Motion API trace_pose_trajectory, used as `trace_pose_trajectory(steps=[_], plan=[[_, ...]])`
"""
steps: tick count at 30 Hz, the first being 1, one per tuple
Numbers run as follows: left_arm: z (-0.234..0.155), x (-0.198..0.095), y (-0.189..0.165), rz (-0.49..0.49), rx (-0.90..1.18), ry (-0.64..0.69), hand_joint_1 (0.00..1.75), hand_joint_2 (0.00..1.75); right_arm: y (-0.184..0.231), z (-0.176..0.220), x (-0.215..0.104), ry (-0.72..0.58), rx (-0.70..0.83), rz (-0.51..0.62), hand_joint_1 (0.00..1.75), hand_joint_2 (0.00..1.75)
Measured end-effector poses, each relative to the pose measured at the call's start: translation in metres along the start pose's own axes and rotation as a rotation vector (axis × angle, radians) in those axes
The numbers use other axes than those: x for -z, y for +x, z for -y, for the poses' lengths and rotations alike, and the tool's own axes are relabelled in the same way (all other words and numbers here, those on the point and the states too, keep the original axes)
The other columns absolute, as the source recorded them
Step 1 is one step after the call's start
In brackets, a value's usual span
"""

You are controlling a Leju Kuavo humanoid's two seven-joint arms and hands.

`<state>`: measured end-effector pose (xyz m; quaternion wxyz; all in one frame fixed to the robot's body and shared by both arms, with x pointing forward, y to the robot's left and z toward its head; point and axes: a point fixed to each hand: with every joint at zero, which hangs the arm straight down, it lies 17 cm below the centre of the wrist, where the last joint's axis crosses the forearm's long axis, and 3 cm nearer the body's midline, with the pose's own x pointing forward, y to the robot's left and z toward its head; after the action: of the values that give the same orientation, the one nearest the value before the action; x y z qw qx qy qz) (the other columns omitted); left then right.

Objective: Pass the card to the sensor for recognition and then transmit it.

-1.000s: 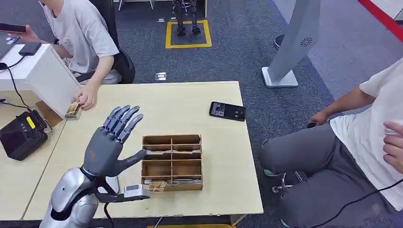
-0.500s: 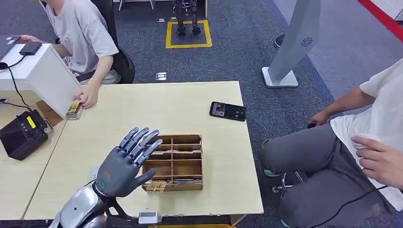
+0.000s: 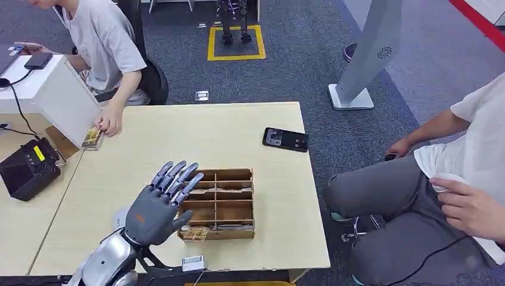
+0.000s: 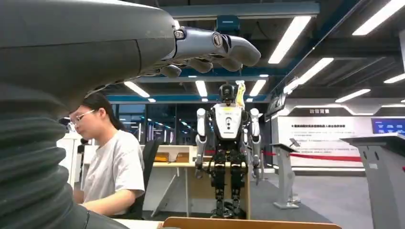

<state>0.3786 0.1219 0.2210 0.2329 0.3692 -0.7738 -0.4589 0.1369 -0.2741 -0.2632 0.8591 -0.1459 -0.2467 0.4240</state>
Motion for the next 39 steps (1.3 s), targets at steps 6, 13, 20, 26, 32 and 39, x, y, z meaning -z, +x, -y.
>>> trace_pose_trajectory(steps=[6,13,20,26,32,39], plan=[[0.015,-0.005,-0.012,-0.036,0.067,-0.045,0.00,1.75,0.000,0.000,0.000,0.000,0.000,0.000,0.00,1.75],[0.028,-0.008,-0.028,-0.077,0.083,-0.082,0.00,1.75,0.001,0.001,0.001,-0.002,0.000,0.001,0.00,1.75],[0.033,-0.010,-0.034,-0.098,0.078,-0.093,0.00,1.75,0.001,0.002,0.001,-0.003,0.000,0.001,0.00,1.75],[0.036,-0.012,-0.037,-0.106,0.075,-0.104,0.00,1.75,0.001,0.002,0.001,-0.002,0.000,0.001,0.00,1.75],[0.044,-0.017,-0.049,-0.139,0.089,-0.134,0.00,1.75,0.001,0.002,0.001,-0.002,0.000,0.002,0.00,1.75],[0.052,-0.021,-0.054,-0.161,0.076,-0.154,0.00,1.75,0.001,0.002,0.001,-0.002,0.000,-0.001,0.00,1.75]])
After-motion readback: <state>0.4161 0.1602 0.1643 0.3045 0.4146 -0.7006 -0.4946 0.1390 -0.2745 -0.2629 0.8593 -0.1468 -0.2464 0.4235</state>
